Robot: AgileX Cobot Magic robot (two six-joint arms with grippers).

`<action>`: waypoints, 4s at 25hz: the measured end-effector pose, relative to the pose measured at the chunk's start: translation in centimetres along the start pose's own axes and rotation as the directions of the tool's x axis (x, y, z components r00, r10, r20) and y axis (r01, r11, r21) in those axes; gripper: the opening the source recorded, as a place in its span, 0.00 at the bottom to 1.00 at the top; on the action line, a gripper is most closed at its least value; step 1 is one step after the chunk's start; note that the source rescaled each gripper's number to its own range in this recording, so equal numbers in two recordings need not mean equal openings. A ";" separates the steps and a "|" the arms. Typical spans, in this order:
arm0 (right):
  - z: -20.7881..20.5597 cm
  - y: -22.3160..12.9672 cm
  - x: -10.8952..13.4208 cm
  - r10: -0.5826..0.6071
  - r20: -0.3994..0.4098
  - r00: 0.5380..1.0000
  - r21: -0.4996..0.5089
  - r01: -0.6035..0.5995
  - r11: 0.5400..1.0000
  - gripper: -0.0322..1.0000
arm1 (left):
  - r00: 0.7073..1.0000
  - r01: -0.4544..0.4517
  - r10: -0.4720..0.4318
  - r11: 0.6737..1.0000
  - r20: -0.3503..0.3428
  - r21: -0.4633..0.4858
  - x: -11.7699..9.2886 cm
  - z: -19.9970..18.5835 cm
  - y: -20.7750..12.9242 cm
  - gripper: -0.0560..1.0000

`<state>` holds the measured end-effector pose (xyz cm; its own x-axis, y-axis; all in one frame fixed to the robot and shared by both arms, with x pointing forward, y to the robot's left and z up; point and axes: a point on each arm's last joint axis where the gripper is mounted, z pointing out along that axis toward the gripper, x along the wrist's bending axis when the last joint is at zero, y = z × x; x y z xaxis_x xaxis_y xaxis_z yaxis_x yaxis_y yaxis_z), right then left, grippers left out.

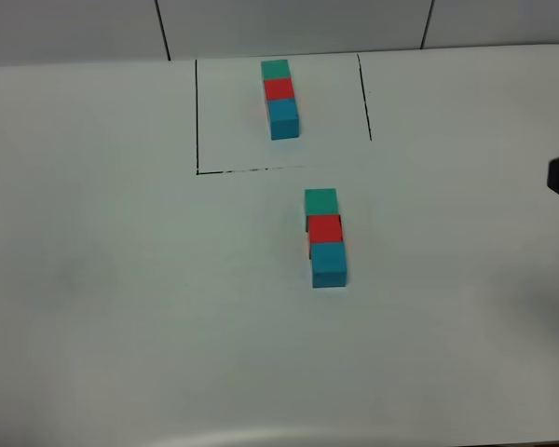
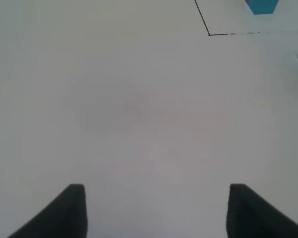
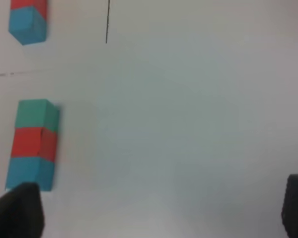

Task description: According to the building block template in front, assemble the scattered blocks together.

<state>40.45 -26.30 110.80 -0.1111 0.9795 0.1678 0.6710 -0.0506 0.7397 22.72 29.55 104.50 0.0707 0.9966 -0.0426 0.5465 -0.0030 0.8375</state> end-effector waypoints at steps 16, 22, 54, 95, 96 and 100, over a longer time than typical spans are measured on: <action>-9.7 -10.8 -1.6 -0.045 0.012 0.999 -0.155 0.046 0.987 0.96 | 1.000 0.000 0.000 1.000 0.000 0.000 0.0 0.0 0.0 0.34; -11.0 -13.8 -2.2 -0.118 0.032 0.993 -0.255 0.122 0.959 0.95 | 1.000 0.000 0.000 1.000 0.000 0.000 0.0 0.0 0.0 0.34; -9.6 -15.6 -2.3 -0.102 0.051 0.994 -0.238 0.111 0.965 0.70 | 1.000 0.000 0.000 1.000 0.000 0.000 0.0 0.0 0.0 0.34; -9.5 -15.6 -2.2 -0.006 0.160 0.987 -0.253 0.047 0.966 0.69 | 1.000 0.000 0.000 1.000 0.000 0.000 0.0 0.0 0.0 0.34; -9.5 -15.6 -2.2 -0.006 0.160 0.987 -0.253 0.047 0.966 0.69 | 1.000 0.000 0.000 1.000 0.000 0.000 0.0 0.0 0.0 0.34; -9.5 -15.6 -2.2 -0.008 0.160 0.987 -0.253 0.049 0.966 0.69 | 1.000 0.000 0.000 1.000 0.000 0.000 0.0 0.0 0.0 0.34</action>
<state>23.27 -29.53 105.11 0.0029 0.9985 0.0555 0.4574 -0.0507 0.8878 22.72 29.55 104.50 0.0707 0.9966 -0.0426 0.5465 -0.0030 0.8375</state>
